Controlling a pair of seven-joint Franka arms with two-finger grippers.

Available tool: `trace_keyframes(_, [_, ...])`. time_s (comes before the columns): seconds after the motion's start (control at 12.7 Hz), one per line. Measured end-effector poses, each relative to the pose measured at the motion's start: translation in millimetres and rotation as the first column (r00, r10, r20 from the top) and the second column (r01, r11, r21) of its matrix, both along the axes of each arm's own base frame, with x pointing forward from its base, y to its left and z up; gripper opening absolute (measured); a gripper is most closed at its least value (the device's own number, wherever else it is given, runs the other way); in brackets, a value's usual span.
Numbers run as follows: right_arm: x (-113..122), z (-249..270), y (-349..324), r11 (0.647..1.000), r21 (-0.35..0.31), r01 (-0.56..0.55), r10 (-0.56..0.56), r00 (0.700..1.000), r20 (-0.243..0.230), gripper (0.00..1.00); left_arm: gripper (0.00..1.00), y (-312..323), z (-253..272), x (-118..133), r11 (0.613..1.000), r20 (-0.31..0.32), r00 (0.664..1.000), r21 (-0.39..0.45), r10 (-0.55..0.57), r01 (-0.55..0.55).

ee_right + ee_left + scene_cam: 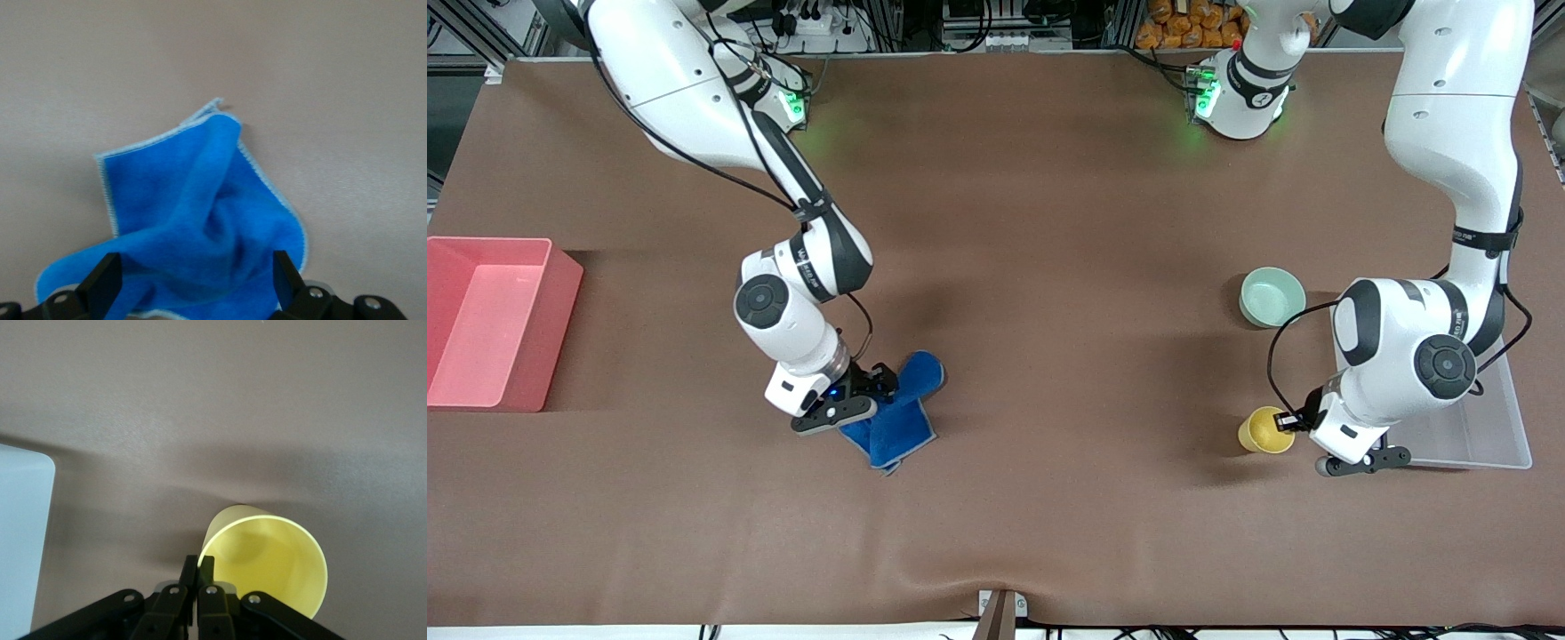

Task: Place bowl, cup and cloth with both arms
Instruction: 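Grasp the yellow cup with the left gripper while the right gripper pinches the cloth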

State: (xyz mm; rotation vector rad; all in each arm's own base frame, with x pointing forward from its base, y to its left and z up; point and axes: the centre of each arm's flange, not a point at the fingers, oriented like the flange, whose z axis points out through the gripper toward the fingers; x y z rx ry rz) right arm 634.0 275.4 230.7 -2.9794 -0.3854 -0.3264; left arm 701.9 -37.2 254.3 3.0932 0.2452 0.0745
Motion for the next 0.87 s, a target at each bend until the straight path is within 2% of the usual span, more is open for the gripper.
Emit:
trace_keyframes(0.24, [1,3,5,1.0,0.015,0.003,-0.004,0.999,0.033,1.0,0.03,15,25,6,1.0,0.007,1.0,0.003,0.02,-0.02])
trace_keyframes(0.39, [1,2,6,1.0,0.019,0.005,-0.006,0.999,0.041,1.0,0.03,27,66,9,0.999,-0.066,0.997,0.009,0.031,-0.031])
trace_keyframes(0.55, [-1,-4,6,0.999,0.022,0.033,-0.033,0.999,0.027,1.0,0.03,49,113,7,1.0,-0.127,0.992,0.022,0.01,-0.007])
trace_keyframes(0.71, [-6,-10,9,0.998,0.027,0.062,-0.063,0.998,0.013,1.0,0.03,91,142,1,0.999,-0.13,0.991,0.011,-0.041,0.042])
trace_keyframes(0.87, [-8,-11,14,0.997,0.029,0.067,-0.067,0.998,0.009,0.94,0.03,147,145,-8,0.996,-0.142,0.986,0.017,-0.084,0.088])
